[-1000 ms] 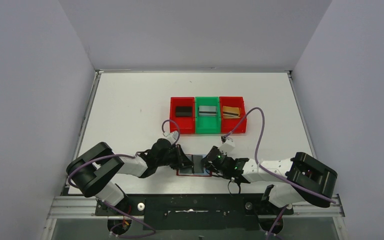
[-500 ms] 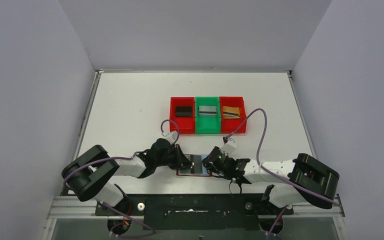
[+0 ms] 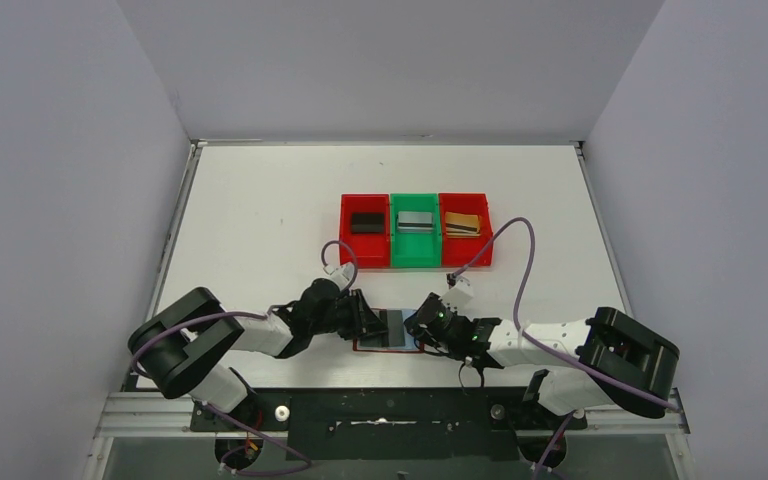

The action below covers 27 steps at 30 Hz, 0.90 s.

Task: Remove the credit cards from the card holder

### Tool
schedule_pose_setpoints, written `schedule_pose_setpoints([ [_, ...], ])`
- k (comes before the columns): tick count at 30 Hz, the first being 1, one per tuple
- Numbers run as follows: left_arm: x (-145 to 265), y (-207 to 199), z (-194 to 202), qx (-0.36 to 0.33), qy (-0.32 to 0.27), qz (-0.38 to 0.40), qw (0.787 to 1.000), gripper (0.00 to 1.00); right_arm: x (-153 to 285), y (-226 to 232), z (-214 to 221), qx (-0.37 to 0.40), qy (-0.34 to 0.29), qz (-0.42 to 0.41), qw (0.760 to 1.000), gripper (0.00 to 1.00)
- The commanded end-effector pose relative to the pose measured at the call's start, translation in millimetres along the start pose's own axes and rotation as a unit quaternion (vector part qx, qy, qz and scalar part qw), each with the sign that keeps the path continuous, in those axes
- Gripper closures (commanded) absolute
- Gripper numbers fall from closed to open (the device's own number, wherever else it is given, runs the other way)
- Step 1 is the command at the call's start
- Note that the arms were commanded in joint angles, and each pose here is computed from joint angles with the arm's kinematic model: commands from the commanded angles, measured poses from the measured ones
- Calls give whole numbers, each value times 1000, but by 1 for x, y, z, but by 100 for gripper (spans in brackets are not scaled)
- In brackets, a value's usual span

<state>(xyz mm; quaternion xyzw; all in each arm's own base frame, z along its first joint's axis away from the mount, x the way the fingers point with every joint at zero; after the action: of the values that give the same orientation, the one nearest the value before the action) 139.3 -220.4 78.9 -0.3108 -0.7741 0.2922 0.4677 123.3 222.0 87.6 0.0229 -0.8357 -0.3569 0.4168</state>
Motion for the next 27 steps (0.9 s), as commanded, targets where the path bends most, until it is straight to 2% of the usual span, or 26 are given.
schedule_pose_setpoints([
  [1, -3, 1, 3, 7, -7, 17, 1000, 77, -2, -24, 1, 23, -9, 45, 999, 85],
  [9, -3, 14, 10, 26, -27, 4, 999, 84, -1, -25, 0, 19, -10, 42, 999, 85],
  [17, 0, 16, 11, 25, -32, -4, 999, 100, 1, -26, -1, 17, -15, 44, 999, 85],
  [27, 9, 17, 6, -2, -39, -58, 998, 100, 3, -27, -3, 12, -21, 40, 999, 85],
])
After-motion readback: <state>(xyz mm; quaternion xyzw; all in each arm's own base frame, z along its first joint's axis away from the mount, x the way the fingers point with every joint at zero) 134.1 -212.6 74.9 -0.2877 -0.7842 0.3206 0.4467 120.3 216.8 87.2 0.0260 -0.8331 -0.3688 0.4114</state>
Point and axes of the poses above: each gripper's point midway between its finger pads, its own x axis back along the fingers, its own y axis along the line the jaws close on, z = x × y, the point moved 10 cm from there along x, back along the fingers, and after that the axes turned 6 degrees about -x, right-handed, at the moved point
